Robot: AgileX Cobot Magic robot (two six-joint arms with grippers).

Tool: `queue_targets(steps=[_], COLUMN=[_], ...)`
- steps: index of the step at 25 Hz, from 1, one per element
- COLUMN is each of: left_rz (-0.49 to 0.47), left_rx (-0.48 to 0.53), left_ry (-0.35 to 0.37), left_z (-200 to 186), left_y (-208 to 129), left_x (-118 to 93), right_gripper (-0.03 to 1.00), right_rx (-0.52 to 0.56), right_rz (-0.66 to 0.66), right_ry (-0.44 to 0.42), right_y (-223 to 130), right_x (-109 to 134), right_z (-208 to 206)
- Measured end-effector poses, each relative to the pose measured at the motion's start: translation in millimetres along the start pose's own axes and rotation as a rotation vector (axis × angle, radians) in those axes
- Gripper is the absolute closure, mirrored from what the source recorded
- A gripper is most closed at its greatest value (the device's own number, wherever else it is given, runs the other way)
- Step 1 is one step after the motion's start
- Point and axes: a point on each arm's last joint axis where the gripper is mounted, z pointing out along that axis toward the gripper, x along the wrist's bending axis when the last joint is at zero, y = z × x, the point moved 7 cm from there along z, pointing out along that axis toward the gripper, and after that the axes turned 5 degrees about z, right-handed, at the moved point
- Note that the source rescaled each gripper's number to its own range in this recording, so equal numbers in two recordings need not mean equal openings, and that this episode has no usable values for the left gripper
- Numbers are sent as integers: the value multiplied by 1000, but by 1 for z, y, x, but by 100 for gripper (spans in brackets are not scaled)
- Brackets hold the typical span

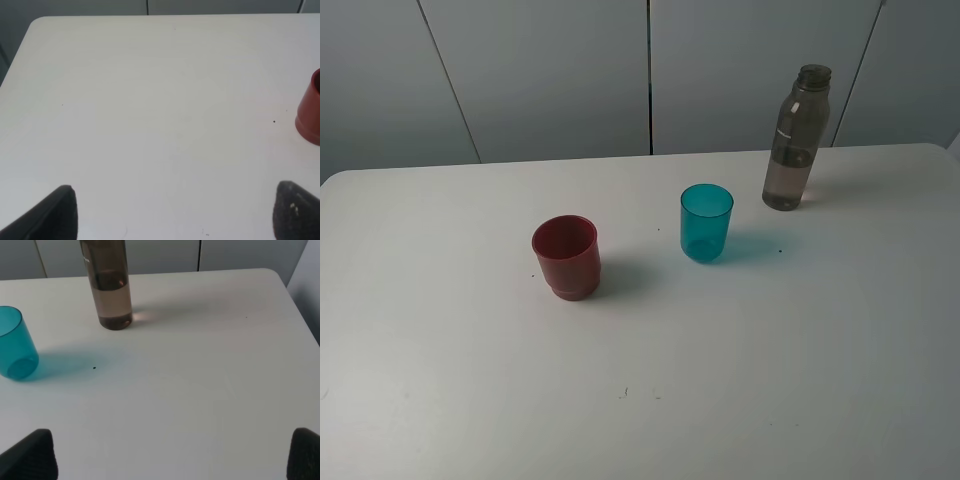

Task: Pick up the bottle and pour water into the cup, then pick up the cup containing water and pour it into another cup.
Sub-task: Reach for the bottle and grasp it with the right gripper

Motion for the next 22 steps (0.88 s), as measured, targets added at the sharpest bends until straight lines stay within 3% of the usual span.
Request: queue_targets(steps=[22], left_rz=[2], left_rx=[0], left_ry=[0], left_z=[0], left_y=[0], left_x=[0], right_gripper=[-3], right_rx=[0], right_rz=[0], right_ry=[0], right_y=[0], right_x=[0], right_z=[0])
